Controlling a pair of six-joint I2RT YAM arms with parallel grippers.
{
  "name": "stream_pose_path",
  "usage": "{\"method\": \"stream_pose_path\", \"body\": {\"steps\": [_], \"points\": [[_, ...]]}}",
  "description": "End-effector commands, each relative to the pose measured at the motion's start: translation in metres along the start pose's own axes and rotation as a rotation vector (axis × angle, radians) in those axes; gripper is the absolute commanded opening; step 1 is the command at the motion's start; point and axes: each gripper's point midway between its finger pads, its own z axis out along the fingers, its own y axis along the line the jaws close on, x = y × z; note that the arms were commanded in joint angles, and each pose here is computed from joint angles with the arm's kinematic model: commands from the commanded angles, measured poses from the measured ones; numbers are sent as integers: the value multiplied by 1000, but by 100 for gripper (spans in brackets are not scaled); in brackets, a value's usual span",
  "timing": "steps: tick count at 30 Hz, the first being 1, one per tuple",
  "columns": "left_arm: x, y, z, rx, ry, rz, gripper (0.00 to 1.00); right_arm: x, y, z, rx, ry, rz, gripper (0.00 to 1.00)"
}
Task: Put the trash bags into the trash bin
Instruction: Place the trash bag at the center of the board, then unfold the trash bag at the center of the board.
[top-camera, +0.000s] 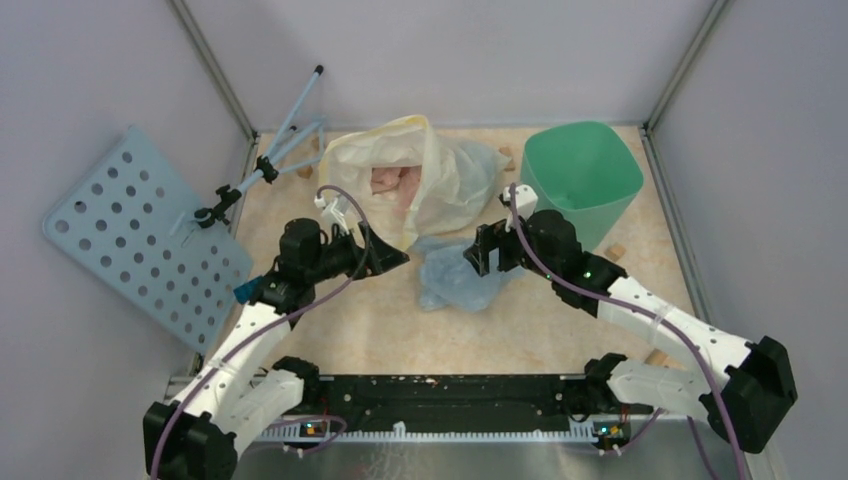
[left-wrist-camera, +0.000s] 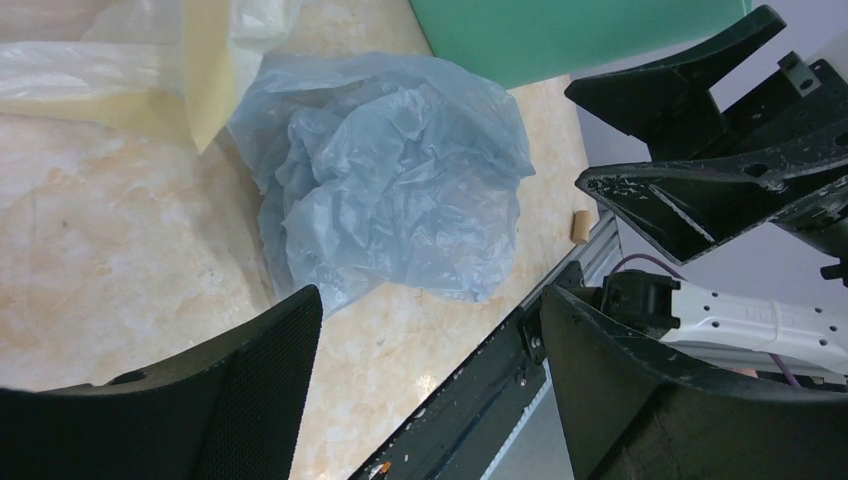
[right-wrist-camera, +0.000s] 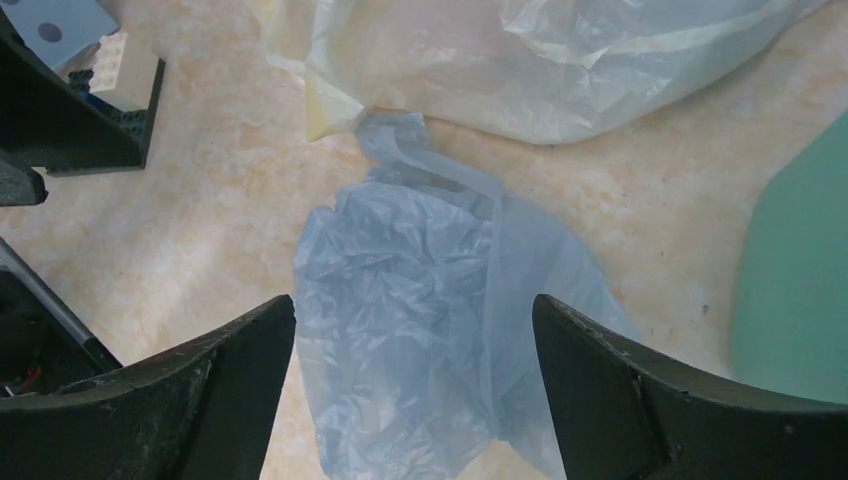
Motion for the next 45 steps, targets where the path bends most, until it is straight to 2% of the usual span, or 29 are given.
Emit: {"method": "stream_pose_path", "body": {"steps": [1, 6, 9, 11, 14, 22, 25, 29, 31, 33, 38, 41, 45], "points": [[-8, -14, 10, 24, -41, 53, 85, 2, -13, -14, 78, -8, -1, 87], [10, -19, 24, 25, 18, 85, 83, 6, -22, -29, 137, 1, 46, 87], [22, -21, 32, 24, 50, 122, 74, 15, -22, -37, 132, 28, 69, 84], [30, -21, 37, 15, 75, 147, 68, 21, -18, -40, 108, 44, 84, 78], [43, -16, 46, -17, 114, 174, 65, 29, -14, -43, 81, 58, 104, 75], [64, 3, 66, -59, 156, 172, 65, 53, -35, -39, 204, 94, 175, 71], [65, 7, 73, -56, 150, 167, 70, 61, -43, -34, 243, 72, 226, 70], [72, 14, 82, -62, 178, 141, 78, 65, -39, -24, 214, 50, 268, 69], [74, 19, 88, -79, 187, 131, 79, 69, -40, -20, 215, 51, 281, 68], [73, 22, 92, -92, 184, 124, 77, 71, -40, -17, 215, 52, 284, 61], [68, 27, 97, -114, 162, 116, 67, 78, -37, -14, 193, 80, 262, 25], [67, 30, 98, -128, 148, 107, 64, 83, -35, -15, 179, 99, 250, 2], [64, 37, 99, -148, 127, 97, 60, 86, -34, -17, 169, 112, 244, 0]]}}
